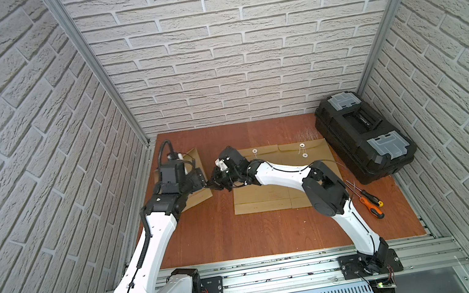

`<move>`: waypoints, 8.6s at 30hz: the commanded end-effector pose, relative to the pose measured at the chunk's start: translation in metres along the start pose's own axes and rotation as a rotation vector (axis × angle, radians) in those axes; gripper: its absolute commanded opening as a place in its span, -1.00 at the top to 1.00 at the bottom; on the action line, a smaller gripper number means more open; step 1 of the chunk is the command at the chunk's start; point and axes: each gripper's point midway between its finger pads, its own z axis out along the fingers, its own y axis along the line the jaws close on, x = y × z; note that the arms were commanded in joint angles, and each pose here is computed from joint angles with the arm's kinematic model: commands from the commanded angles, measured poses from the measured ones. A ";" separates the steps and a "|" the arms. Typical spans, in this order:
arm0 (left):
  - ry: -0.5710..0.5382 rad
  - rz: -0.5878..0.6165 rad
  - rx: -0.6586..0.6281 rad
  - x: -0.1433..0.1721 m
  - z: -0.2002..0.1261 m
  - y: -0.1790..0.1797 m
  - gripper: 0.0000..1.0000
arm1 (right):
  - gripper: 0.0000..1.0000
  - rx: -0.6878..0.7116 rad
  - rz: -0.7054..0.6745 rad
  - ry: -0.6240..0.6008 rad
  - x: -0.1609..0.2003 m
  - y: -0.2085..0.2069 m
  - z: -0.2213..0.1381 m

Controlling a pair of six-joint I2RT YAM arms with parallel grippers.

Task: Close the mouth of the file bag
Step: Pick up the file bag from the center of the board, then close the file bag.

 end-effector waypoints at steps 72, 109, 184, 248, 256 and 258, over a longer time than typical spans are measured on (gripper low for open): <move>-0.136 1.033 0.056 0.024 -0.005 -0.096 0.58 | 0.94 -0.120 0.184 -0.181 -0.122 -0.034 -0.044; -0.456 -0.284 0.669 -0.194 -0.046 -0.016 -0.54 | 0.95 -0.863 -0.776 -0.726 -0.103 0.147 -0.352; -0.358 -0.038 1.298 -0.200 -0.056 -0.133 1.00 | 0.36 -0.669 -0.537 -0.651 -0.108 0.072 -0.345; -0.665 0.616 0.632 -0.192 -0.129 -0.198 1.00 | 0.61 -0.005 -0.995 -0.918 -0.039 0.015 -0.297; -0.672 0.633 0.643 -0.190 -0.136 -0.204 1.00 | 0.47 -0.059 -1.065 -0.890 -0.030 0.024 -0.294; -0.673 0.633 0.648 -0.190 -0.137 -0.206 1.00 | 0.49 -0.035 -1.073 -0.894 -0.033 0.020 -0.295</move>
